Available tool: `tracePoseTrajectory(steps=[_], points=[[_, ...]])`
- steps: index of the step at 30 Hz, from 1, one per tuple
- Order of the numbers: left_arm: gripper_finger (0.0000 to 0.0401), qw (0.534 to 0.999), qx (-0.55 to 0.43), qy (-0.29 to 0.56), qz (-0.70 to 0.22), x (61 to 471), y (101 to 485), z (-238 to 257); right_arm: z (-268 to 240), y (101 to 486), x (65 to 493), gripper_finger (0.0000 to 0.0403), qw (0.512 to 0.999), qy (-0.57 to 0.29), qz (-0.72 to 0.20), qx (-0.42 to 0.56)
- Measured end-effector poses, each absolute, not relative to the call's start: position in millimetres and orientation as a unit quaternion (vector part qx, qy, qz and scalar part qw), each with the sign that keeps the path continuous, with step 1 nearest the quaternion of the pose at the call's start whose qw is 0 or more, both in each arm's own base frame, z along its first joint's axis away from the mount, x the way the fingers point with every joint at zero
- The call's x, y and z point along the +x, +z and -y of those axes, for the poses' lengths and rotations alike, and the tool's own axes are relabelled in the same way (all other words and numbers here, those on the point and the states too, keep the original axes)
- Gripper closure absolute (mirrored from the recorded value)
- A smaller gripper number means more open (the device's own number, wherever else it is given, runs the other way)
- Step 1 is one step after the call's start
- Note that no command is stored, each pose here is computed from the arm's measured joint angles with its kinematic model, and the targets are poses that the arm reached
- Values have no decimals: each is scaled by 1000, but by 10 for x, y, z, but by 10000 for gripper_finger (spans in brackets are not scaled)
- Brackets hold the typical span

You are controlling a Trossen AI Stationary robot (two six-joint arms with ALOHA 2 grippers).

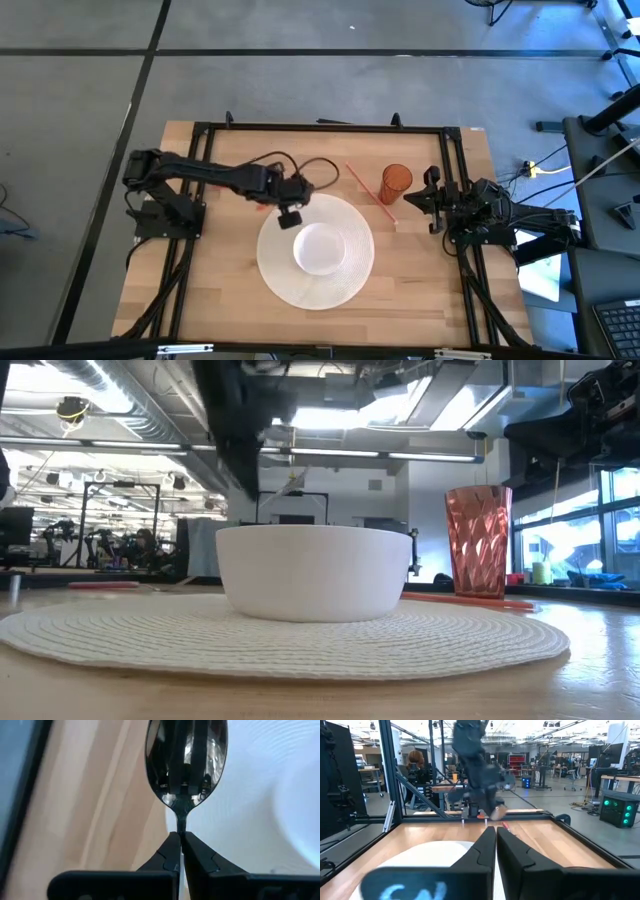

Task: Pick & Place Utensil
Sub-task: Put the orange spoon into the white bowl

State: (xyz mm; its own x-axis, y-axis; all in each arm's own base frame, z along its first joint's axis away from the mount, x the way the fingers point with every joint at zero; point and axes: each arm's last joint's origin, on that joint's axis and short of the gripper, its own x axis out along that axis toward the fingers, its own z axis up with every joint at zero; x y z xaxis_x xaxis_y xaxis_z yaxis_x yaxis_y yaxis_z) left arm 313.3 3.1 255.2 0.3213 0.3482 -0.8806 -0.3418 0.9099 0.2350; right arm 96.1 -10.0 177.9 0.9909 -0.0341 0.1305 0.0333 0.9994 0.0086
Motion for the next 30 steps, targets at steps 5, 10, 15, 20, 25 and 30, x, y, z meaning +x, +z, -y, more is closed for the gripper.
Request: tracePoseTrajectory(steps=[5,10,15,20,25,30], points=[[398,822,85,151,-543,3336,2727,279,100,1779,961,386,998,-17,66,3],[398,788,175,107,-580,3623,2686,605,100,1779,961,386,998,-17,66,4],[398,731,244,67,-633,3903,2517,869,100,1779,961,386,998,-17,66,5],[398,699,271,30,-661,4099,2413,1036,100,1778,961,386,998,-16,66,10],[398,676,258,-9,-691,4191,2289,1113,100,1779,961,386,998,-16,66,16],[398,644,263,-33,-718,4230,2067,1130,100,1779,961,386,998,-16,66,17]])
